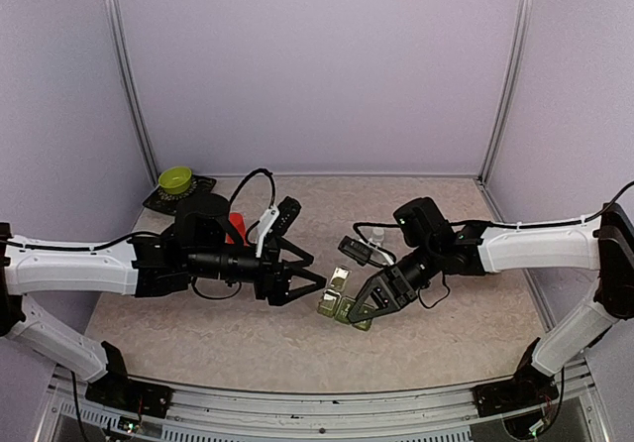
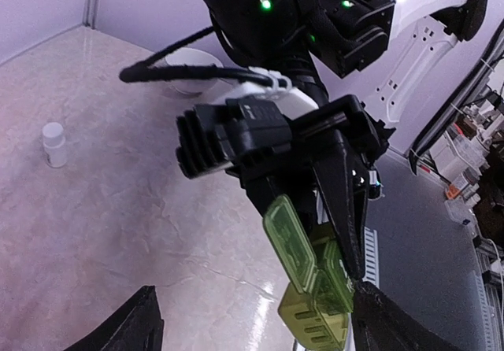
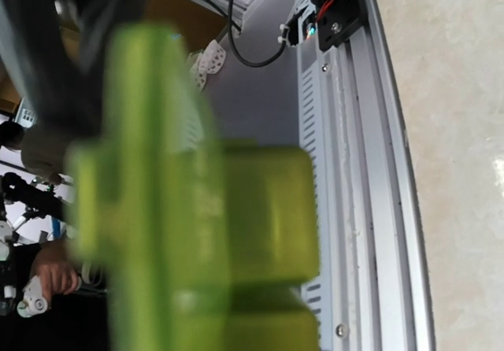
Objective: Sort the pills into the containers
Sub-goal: Pass from the right arm to the left, then place the pill container at the center of the board.
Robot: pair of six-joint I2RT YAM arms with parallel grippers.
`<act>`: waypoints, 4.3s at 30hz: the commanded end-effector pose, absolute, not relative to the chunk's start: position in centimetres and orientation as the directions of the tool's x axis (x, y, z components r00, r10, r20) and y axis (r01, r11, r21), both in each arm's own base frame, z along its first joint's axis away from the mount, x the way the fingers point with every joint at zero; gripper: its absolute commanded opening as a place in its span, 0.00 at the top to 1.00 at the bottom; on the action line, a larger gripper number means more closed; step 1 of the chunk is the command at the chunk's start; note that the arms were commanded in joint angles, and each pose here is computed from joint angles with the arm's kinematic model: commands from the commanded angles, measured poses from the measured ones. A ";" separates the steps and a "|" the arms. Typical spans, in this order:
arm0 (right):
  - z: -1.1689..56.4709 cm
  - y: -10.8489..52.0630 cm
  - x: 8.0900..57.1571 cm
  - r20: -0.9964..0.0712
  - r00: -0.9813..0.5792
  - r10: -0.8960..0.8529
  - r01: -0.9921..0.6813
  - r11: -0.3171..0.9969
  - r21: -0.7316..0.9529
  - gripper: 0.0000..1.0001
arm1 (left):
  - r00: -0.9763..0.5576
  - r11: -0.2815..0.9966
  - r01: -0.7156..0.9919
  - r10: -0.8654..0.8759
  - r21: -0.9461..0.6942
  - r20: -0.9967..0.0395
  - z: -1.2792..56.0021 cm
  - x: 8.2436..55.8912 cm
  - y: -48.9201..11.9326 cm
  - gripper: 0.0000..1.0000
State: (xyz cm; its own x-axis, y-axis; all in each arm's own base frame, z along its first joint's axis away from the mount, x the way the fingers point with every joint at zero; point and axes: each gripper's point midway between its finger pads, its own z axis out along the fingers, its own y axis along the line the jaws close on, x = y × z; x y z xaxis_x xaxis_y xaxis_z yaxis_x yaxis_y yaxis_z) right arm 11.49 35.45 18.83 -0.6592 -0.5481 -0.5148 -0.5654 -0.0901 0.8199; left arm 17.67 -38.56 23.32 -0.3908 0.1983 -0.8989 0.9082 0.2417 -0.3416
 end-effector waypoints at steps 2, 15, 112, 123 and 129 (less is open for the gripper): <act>19.0 35.5 12.0 -0.528 -0.654 -0.542 -0.586 -0.078 0.806 0.90 | -0.455 0.173 0.889 0.241 -0.423 -0.857 22.0 16.1 -39.8 0.23; 18.8 35.5 12.1 -0.533 -0.649 -0.543 -0.600 -0.066 0.797 0.90 | -0.498 0.100 0.865 0.292 -0.492 -0.817 20.6 15.1 -41.5 0.35; 17.5 28.1 21.3 -0.579 -0.759 -0.298 -0.649 0.417 0.637 0.00 | -0.845 0.409 0.498 0.033 -0.764 -0.533 8.8 33.6 -40.1 0.75; 16.9 28.0 21.6 -0.571 -0.766 -0.293 -0.639 0.436 0.633 0.00 | -0.853 0.504 0.352 -0.174 -0.789 -0.492 7.1 38.0 -37.9 0.72; 16.2 28.1 21.6 -0.562 -0.775 -0.288 -0.629 0.438 0.643 0.00 | -0.853 0.548 0.311 -0.199 -0.776 -0.483 5.9 37.2 -37.0 0.70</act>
State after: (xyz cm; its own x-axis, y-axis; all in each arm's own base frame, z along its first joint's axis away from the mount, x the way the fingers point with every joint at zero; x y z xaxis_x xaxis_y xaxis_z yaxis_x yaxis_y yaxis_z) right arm 21.21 28.29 16.45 -0.7706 -0.3079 -0.5580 -0.6360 0.4276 0.6424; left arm 37.12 -37.32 6.07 -0.8655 -0.1579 -0.4754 0.3330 0.5277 -0.7814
